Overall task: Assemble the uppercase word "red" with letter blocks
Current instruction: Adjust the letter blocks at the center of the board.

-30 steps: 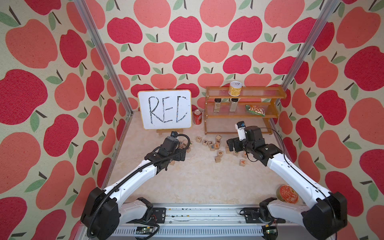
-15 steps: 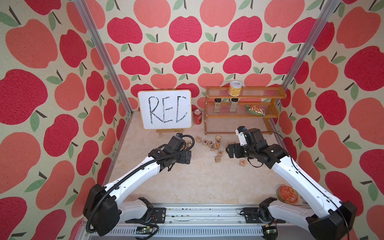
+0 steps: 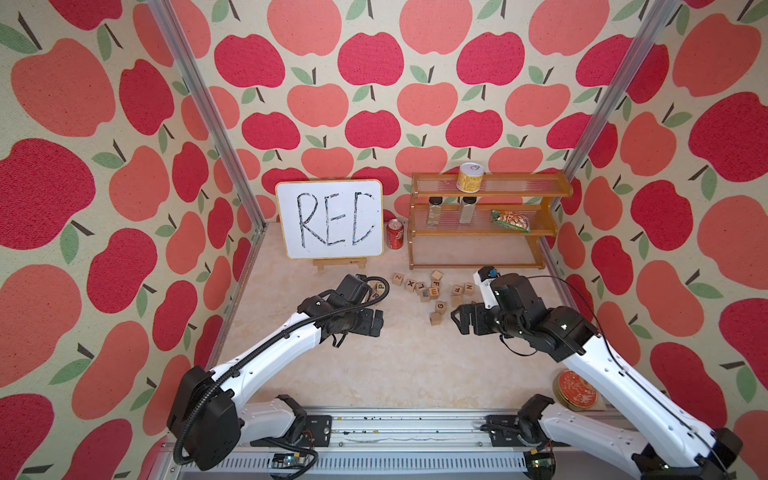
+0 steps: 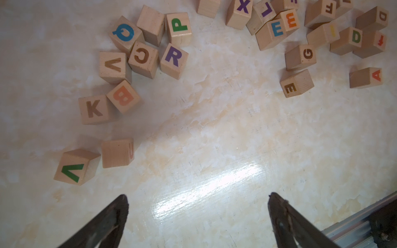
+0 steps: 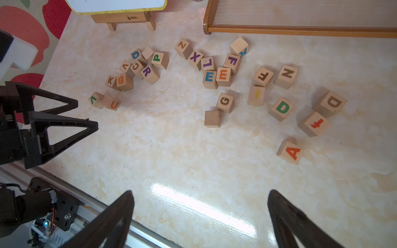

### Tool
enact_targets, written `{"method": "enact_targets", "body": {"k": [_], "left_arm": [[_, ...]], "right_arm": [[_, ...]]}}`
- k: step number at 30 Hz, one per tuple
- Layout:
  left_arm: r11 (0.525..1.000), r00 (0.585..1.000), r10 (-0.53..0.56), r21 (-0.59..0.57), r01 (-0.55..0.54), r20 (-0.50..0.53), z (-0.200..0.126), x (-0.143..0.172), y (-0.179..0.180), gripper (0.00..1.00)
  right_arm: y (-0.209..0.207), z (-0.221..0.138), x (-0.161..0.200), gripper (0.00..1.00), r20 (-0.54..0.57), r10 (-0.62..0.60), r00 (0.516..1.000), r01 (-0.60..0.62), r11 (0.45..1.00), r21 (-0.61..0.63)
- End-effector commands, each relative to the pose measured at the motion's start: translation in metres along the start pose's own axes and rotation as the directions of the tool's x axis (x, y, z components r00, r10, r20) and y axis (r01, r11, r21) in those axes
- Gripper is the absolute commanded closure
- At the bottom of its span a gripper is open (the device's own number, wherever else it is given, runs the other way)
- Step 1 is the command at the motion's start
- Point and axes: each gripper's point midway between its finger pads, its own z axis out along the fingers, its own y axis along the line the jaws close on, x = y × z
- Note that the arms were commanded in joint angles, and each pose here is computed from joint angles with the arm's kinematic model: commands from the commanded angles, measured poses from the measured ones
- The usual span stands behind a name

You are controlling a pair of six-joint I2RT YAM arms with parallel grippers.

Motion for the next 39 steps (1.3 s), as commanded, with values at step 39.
{"method": "enact_targets", "body": {"k": [39], "left_arm": [[0.99,0.976,0.041,0.142,-0.01,-0.215,0.114,-0.064,0.02,0.34]], "right_arm": [[0.023,0.043,-0.029,0.01,-0.115,-0.046,0.992,0.054,0.997,0.064]]}}
